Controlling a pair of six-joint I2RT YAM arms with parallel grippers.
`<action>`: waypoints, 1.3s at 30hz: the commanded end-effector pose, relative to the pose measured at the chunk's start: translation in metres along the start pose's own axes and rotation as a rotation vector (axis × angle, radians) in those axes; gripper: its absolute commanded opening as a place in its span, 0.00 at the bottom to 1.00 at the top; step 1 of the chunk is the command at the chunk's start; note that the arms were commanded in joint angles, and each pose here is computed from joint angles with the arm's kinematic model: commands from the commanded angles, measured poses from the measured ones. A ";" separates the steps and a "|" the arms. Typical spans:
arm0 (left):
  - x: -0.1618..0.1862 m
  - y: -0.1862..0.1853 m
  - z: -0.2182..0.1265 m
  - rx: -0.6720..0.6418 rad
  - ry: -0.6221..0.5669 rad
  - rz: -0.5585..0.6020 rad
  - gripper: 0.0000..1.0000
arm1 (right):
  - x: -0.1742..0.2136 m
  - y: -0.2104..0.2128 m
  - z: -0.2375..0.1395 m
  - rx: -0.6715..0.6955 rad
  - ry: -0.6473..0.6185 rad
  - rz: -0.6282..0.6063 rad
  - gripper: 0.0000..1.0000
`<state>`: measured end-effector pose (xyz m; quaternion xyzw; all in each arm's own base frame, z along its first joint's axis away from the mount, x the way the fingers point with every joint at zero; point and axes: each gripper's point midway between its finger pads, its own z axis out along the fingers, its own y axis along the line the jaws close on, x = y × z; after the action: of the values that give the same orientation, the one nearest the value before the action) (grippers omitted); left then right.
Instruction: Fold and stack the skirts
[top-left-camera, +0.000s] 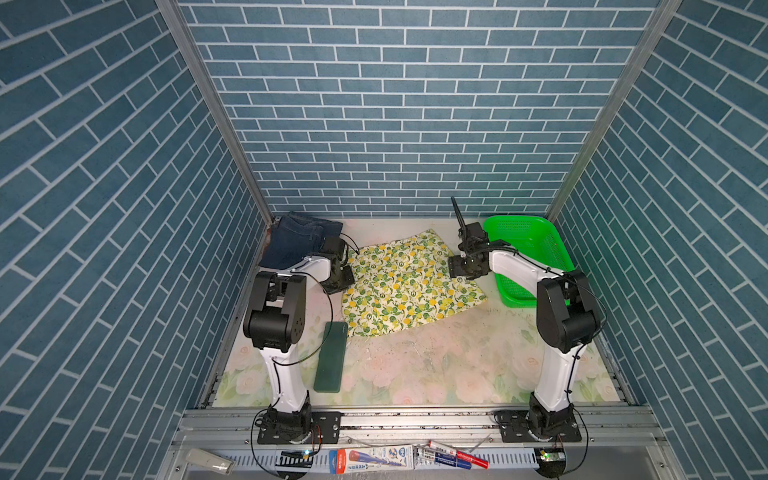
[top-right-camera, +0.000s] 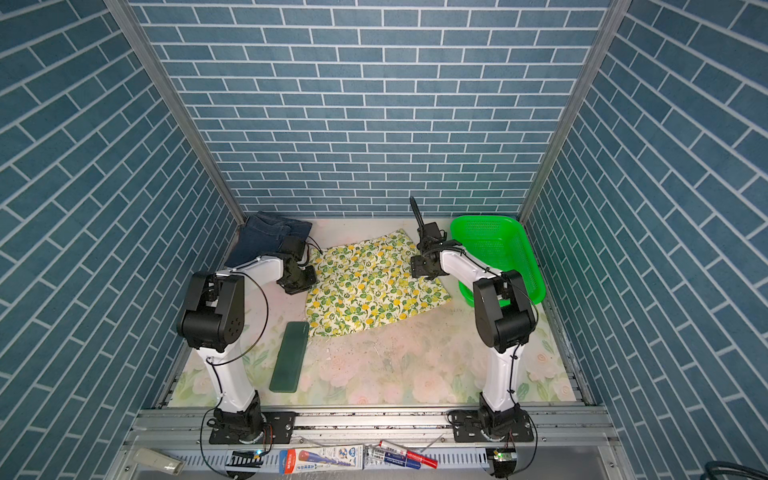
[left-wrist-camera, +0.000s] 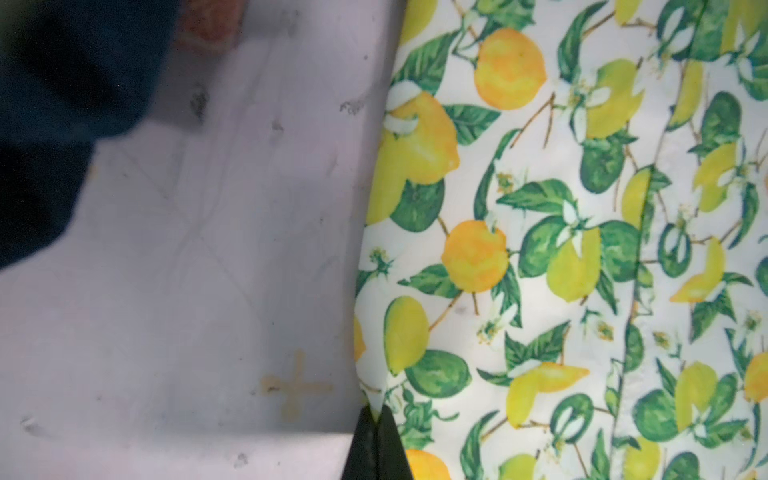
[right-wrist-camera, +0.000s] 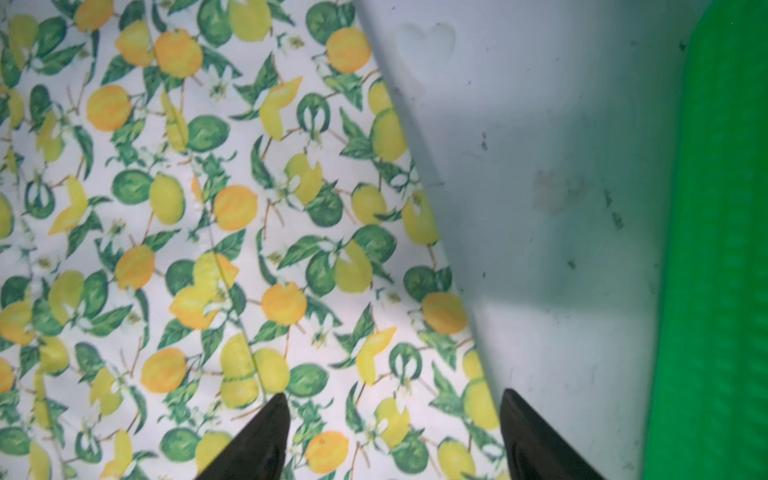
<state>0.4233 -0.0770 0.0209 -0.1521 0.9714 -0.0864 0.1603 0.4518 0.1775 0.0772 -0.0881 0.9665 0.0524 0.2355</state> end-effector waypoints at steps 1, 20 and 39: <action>0.008 0.001 0.006 0.007 0.029 -0.012 0.00 | -0.018 -0.005 0.003 -0.062 0.013 -0.064 0.77; 0.011 -0.012 0.001 0.023 0.034 0.012 0.00 | -0.028 -0.008 0.066 -0.066 0.125 -0.188 0.53; 0.015 -0.045 0.006 0.068 0.034 0.021 0.00 | -0.080 -0.019 -0.019 0.007 -0.035 -0.195 0.00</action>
<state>0.4199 -0.1135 0.0241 -0.1323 0.9732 -0.1089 0.1534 0.5070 0.1727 0.0580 -0.1727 0.9645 0.0422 0.1952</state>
